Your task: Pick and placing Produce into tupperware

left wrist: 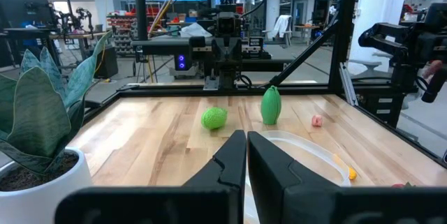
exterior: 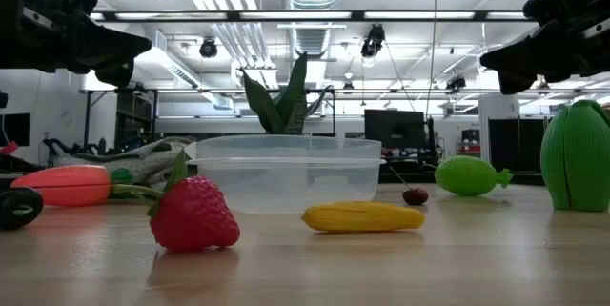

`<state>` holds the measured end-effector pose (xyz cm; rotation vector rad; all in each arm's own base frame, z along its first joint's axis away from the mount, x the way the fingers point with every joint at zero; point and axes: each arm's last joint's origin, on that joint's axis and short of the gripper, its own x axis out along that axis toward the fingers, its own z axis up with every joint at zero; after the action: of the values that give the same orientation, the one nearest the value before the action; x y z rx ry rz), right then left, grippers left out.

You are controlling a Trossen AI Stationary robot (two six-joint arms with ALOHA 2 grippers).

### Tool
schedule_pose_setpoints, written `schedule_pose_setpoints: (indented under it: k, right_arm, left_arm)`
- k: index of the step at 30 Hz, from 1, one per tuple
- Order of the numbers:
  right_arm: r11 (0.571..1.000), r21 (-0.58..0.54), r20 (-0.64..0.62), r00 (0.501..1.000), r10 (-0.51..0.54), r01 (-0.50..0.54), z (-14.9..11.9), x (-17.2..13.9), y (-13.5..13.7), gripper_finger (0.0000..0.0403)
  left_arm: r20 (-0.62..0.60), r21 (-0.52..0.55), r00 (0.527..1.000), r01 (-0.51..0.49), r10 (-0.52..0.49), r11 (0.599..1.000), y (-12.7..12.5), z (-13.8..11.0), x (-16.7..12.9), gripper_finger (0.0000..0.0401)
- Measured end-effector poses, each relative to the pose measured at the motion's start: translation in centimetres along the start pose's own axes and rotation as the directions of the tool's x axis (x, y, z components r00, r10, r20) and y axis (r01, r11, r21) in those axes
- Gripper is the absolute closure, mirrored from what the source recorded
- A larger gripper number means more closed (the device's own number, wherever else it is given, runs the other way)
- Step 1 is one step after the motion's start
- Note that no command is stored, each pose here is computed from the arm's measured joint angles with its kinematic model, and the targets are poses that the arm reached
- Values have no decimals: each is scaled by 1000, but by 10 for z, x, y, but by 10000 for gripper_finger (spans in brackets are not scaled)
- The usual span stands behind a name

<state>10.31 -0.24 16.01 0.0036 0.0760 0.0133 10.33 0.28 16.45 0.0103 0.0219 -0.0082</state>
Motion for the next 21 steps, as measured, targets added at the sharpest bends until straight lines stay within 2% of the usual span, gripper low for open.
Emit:
schedule_pose_setpoints:
  k: [14,21]
  right_arm:
    - [1000,0,16,1000,-1,1,2,0,0,394]
    - [991,132,27,1000,0,-4,3,0,0,394]
  left_arm:
    - [0,0,1000,0,0,1000,0,0,0,401]
    - [1,-3,1000,1,-1,1000,0,0,0,401]
